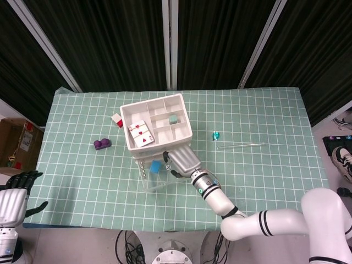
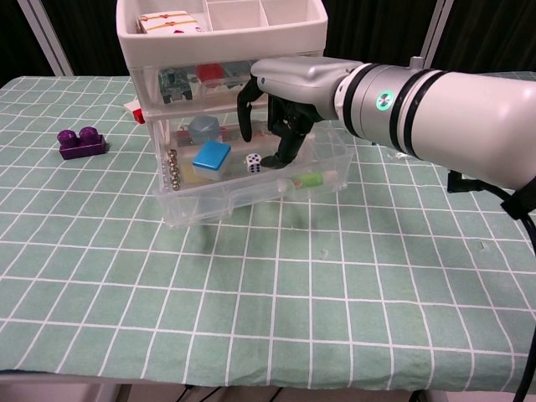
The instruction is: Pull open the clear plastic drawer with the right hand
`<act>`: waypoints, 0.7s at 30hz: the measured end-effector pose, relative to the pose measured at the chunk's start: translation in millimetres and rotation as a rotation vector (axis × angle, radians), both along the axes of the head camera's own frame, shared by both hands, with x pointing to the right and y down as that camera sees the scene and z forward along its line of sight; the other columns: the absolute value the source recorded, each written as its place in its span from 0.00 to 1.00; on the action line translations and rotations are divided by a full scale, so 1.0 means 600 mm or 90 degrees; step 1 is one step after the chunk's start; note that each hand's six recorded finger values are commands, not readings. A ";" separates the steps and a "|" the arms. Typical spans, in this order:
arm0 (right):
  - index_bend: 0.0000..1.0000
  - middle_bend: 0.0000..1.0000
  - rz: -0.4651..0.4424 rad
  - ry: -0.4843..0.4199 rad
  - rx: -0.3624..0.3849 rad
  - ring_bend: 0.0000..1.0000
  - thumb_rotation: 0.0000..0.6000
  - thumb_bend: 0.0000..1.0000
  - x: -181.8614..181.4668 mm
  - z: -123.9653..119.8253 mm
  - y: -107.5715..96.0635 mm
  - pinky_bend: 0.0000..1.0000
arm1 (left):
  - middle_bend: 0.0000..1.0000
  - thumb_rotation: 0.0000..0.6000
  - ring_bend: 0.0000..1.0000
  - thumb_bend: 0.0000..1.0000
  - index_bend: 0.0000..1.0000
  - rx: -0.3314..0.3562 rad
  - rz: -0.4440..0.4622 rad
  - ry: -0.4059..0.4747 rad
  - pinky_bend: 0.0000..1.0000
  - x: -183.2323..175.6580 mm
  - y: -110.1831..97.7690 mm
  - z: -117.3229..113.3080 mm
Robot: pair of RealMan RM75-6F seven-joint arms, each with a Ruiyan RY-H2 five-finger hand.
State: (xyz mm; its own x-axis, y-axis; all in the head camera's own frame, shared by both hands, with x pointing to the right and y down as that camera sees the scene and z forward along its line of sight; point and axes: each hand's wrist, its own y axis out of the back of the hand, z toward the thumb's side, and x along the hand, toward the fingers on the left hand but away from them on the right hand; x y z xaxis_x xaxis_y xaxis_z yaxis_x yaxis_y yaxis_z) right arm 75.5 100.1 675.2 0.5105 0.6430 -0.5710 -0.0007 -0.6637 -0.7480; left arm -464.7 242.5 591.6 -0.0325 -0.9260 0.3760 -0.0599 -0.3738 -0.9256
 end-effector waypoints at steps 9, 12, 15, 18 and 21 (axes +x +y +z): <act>0.46 0.91 0.008 0.007 -0.022 0.95 1.00 0.21 -0.001 0.023 0.006 1.00 | 0.20 1.00 0.16 0.05 0.23 0.003 0.003 0.005 0.19 0.002 -0.002 0.000; 0.48 0.91 0.010 0.010 -0.023 0.95 1.00 0.24 -0.001 0.029 0.005 1.00 | 0.20 1.00 0.16 0.05 0.23 0.003 0.002 0.006 0.19 0.000 -0.001 0.001; 0.53 0.91 0.016 0.006 -0.028 0.95 1.00 0.29 -0.002 0.033 0.003 1.00 | 0.20 1.00 0.16 0.05 0.23 0.003 0.000 0.007 0.19 -0.001 0.000 0.000; 0.58 0.91 0.025 -0.004 -0.038 0.96 1.00 0.32 -0.003 0.036 0.003 1.00 | 0.20 1.00 0.16 0.05 0.23 0.004 -0.001 0.008 0.19 -0.001 0.001 0.000; 0.62 0.91 0.029 -0.014 -0.039 0.96 1.00 0.33 -0.003 0.033 0.001 1.00 | 0.20 1.00 0.16 0.05 0.23 0.003 -0.002 0.008 0.19 -0.003 0.003 0.001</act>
State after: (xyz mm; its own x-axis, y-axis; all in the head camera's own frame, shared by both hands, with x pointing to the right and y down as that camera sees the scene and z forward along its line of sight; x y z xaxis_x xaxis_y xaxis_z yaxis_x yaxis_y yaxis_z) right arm 73.7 100.8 695.0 0.4946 0.6304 -0.5983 0.0469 -0.7067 -0.7059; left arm -466.2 244.2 592.0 -0.0309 -0.9276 0.3722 -0.0721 -0.3693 -0.9265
